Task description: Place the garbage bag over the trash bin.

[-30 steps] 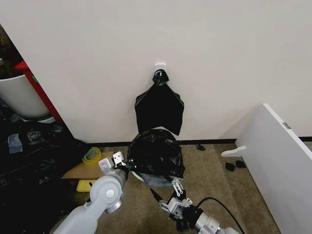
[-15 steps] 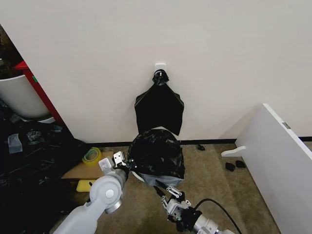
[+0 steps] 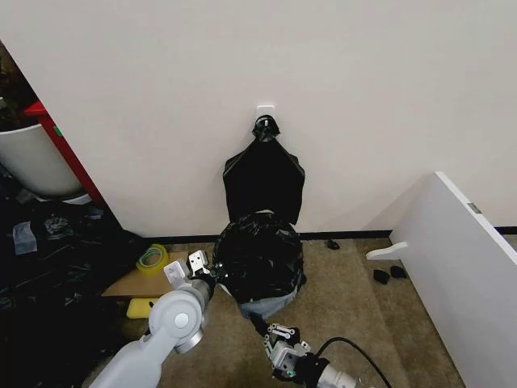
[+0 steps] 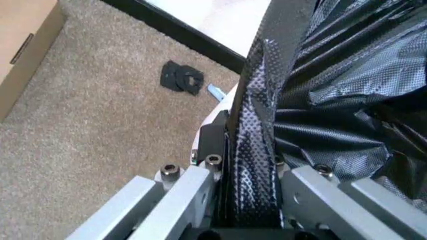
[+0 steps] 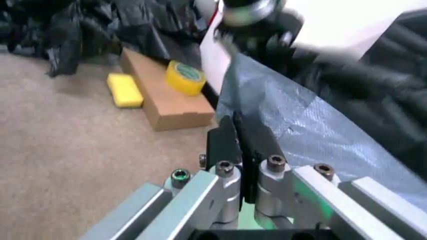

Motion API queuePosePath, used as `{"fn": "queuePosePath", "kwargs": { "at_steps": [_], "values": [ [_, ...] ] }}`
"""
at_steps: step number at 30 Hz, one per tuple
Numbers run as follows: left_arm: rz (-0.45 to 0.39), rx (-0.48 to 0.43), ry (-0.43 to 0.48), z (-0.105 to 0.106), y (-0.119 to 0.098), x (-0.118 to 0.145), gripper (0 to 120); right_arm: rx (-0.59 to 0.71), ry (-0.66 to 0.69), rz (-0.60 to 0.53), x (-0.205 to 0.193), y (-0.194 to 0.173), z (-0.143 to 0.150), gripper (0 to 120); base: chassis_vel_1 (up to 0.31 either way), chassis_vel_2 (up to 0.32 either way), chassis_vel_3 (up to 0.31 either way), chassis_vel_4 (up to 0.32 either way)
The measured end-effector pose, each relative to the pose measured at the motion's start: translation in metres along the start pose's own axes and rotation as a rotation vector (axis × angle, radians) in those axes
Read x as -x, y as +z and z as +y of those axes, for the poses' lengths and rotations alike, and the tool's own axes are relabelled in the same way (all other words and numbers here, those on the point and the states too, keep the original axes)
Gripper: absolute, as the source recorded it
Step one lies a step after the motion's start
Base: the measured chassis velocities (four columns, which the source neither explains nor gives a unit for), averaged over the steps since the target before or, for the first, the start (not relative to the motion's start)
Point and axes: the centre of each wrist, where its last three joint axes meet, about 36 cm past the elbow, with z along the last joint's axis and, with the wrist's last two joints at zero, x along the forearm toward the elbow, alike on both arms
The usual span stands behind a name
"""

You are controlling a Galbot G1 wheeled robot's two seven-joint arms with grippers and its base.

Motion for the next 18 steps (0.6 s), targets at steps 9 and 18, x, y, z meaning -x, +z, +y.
{"fn": "queuePosePath", "kwargs": {
  "at_steps": [9,18],
  "values": [
    [0.026,-0.019,0.014,-0.003,-0.004,-0.008,0,-0.006,-0.01,0.105,0.013,0.044,0.006,0,0.0,0.0,0.0,0.0],
    [0.056,-0.028,0.019,-0.005,-0.004,-0.013,0,0.026,0.01,0.191,0.015,0.062,0.009,0,0.0,0.0,0.0,0.0]
  ]
}}
